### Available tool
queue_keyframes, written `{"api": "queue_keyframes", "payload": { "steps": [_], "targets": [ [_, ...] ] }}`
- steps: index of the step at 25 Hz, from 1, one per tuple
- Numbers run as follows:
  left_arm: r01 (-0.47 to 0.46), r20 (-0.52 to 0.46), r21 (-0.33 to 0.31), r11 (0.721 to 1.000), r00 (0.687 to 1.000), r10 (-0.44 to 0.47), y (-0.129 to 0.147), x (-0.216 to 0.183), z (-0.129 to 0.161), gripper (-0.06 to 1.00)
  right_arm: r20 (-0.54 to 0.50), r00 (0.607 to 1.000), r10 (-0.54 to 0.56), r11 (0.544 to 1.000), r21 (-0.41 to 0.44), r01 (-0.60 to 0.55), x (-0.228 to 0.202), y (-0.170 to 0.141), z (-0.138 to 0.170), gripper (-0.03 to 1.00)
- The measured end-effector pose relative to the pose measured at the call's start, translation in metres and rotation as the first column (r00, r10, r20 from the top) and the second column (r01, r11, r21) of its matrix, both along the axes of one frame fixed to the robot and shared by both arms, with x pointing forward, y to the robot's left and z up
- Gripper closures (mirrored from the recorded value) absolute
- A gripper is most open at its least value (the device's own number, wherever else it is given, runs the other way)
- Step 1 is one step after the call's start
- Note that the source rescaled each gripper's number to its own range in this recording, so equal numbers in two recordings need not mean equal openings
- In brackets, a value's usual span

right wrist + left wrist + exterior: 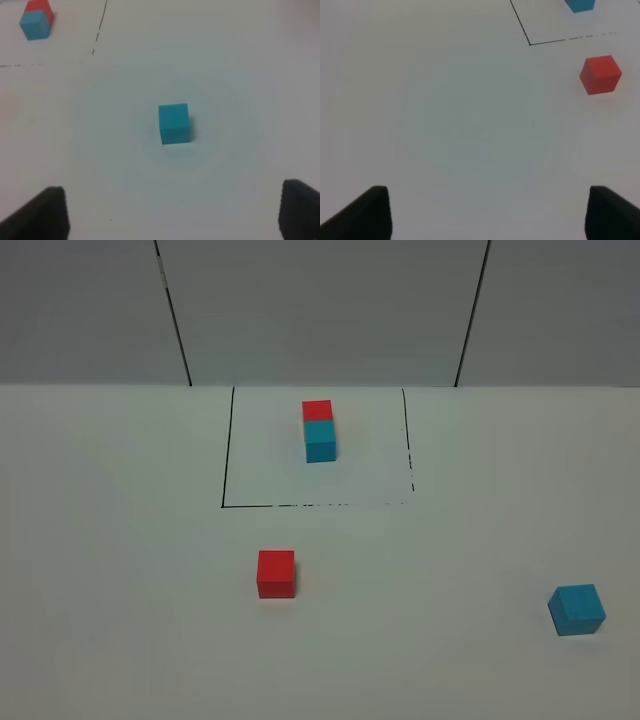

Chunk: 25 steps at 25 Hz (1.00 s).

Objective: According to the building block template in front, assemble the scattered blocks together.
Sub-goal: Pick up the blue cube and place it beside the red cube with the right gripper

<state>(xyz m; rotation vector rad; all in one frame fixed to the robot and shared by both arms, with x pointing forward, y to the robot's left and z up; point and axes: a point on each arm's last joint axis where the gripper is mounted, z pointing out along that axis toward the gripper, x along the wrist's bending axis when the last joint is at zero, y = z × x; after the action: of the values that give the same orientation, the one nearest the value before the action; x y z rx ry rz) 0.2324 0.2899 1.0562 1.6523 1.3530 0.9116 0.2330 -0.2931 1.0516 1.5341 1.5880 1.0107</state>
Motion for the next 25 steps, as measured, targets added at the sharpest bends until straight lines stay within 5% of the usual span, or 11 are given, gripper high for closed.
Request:
{"api": "queue_keyframes", "payload": {
  "steps": [25],
  "targets": [
    [0.000, 0.000, -0.001, 1.000, 1.000, 0.000, -0.0001, 0.0000, 0.0000, 0.26, 0.000, 1.000, 0.000, 1.000, 0.000, 0.000, 0.0000, 0.0000, 0.0000, 0.28]
  ]
}}
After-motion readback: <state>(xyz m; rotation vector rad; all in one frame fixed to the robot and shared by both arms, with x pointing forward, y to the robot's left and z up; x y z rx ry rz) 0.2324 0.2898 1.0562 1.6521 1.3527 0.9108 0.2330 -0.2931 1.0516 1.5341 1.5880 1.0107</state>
